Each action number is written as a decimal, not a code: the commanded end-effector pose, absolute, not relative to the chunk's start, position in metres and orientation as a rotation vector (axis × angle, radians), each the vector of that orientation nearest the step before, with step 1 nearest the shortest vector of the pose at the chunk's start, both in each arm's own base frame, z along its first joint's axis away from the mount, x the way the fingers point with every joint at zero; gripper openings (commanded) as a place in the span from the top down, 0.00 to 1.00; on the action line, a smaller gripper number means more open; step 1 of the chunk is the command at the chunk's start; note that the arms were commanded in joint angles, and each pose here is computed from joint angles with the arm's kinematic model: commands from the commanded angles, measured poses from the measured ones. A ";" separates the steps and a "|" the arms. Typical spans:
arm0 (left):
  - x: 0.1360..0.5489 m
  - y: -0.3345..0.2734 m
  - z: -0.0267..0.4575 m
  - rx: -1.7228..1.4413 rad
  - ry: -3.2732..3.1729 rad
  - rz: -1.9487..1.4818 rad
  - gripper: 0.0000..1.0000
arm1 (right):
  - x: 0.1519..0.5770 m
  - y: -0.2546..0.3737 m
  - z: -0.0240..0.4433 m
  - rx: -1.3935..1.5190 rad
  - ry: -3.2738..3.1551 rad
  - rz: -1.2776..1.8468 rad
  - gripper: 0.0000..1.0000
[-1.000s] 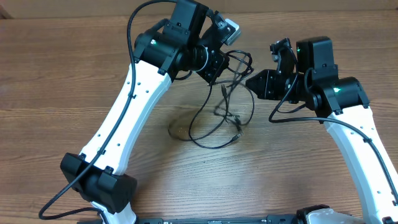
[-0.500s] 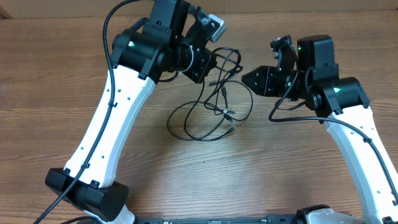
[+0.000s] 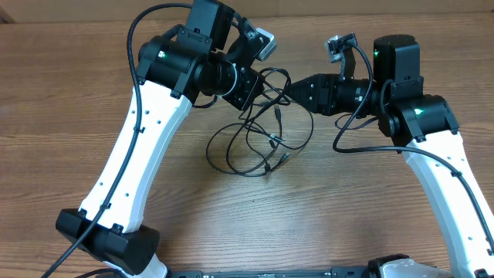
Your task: Untangle cables
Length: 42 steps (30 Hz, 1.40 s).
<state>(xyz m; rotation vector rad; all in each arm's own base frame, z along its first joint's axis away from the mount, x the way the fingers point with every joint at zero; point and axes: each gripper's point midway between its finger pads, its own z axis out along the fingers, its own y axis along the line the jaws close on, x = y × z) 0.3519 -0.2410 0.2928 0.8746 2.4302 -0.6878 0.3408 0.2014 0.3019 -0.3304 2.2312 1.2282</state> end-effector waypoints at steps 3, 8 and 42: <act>0.329 -0.262 0.325 1.011 2.268 -0.901 0.96 | 0.334 0.209 0.314 -0.391 2.186 1.293 0.72; 0.314 -0.272 0.334 1.069 2.214 -1.043 0.96 | 0.342 0.208 0.319 -0.395 2.148 1.261 0.91; 0.313 -0.245 0.305 1.135 2.339 -0.802 0.47 | 0.357 0.140 0.245 0.173 2.498 0.756 0.96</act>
